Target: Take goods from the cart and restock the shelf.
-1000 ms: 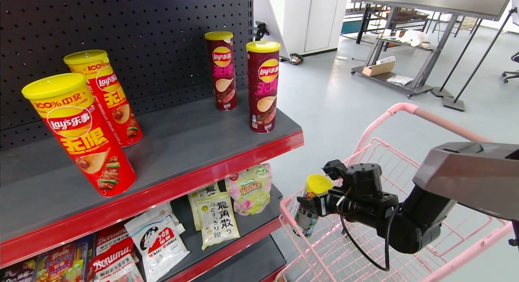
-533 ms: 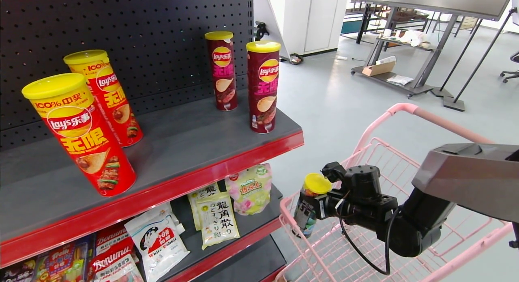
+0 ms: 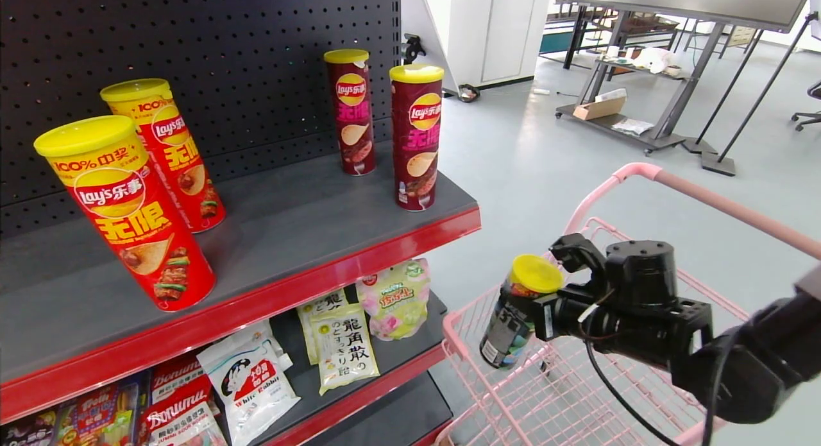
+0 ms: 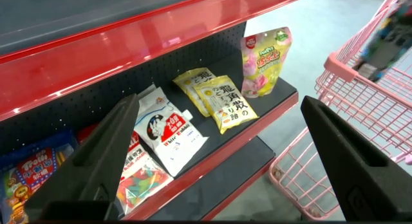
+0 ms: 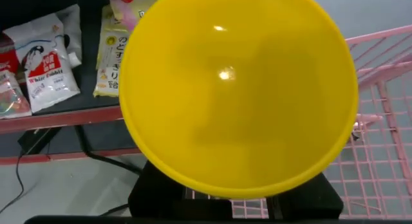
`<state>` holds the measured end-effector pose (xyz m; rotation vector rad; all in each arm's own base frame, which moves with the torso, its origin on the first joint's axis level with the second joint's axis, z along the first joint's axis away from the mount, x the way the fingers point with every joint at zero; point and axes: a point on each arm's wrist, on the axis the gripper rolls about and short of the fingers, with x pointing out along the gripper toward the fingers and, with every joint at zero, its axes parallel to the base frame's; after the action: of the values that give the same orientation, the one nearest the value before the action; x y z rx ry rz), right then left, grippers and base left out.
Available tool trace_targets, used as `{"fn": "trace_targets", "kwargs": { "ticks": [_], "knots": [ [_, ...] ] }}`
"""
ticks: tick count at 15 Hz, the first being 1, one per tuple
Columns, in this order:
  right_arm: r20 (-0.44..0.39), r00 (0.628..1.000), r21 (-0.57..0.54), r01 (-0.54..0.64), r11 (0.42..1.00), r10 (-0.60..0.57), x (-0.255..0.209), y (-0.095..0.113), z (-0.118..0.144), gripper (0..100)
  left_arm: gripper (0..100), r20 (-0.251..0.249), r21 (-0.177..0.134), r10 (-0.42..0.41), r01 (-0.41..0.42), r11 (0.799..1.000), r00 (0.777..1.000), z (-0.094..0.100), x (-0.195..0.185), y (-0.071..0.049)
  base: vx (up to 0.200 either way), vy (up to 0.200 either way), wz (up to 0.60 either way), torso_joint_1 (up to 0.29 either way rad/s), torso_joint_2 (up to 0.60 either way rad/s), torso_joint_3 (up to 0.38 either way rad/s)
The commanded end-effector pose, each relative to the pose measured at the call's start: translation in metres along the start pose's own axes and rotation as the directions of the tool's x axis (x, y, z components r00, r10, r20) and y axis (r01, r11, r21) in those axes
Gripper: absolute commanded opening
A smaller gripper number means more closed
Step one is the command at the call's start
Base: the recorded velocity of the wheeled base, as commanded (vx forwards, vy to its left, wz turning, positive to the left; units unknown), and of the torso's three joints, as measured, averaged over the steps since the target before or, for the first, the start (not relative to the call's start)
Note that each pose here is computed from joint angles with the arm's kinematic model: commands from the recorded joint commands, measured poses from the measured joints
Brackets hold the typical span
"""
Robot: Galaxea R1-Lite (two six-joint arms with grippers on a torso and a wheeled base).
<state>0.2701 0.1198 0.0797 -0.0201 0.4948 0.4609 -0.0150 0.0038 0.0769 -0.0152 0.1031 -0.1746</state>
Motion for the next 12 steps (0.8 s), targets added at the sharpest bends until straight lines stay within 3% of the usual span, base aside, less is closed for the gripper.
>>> {"fn": "trace_targets", "kwargs": {
  "ticks": [1, 3, 4, 5, 8, 12],
  "knots": [
    [0.037, 0.999, 0.011, 0.022, 1.000, -0.022, -0.090, 0.001, 0.025, 0, 100, -0.002, 0.000, 0.000, 0.000, 1.000, 1.000, 0.000, 0.000, 0.000, 0.000, 0.000, 0.00, 0.000, 0.00, 0.000],
    [-0.014, 0.999, 0.015, 0.047, 0.999, -0.046, -0.137, 0.002, 0.025, 0, 100, -0.002, 0.000, 0.000, 0.000, 1.000, 1.000, 0.000, 0.000, 0.000, 0.000, 0.000, 0.00, 0.000, 0.00, 0.000],
    [-0.014, 0.999, 0.015, 0.047, 0.999, -0.046, -0.137, 0.002, 0.025, 0, 100, -0.002, 0.000, 0.000, 0.000, 1.000, 1.000, 0.000, 0.000, 0.000, 0.000, 0.000, 0.00, 0.000, 0.00, 0.000],
    [-0.014, 0.992, 0.031, 0.127, 0.991, -0.126, -0.173, -0.007, 0.021, 0, 100, -0.001, 0.000, 0.001, -0.001, 1.000, 1.000, 0.000, 0.000, 0.000, 0.000, 0.000, 0.00, 0.000, 0.00, 0.000],
    [-0.015, 0.970, 0.023, 0.244, 0.970, -0.243, -0.211, -0.016, 0.011, 0, 100, -0.002, 0.000, 0.000, 0.000, 1.000, 1.000, 0.000, 0.000, 0.000, 0.000, 0.000, 0.00, 0.000, 0.00, 0.000],
    [0.076, 0.936, -0.039, 0.347, 0.937, -0.343, -0.237, -0.018, 0.010, 0, 100, -0.001, 0.000, 0.001, -0.001, 1.000, 1.000, 0.000, 0.000, 0.000, 0.000, 0.000, 0.00, 0.000, 0.00, 0.000]
  ]
}}
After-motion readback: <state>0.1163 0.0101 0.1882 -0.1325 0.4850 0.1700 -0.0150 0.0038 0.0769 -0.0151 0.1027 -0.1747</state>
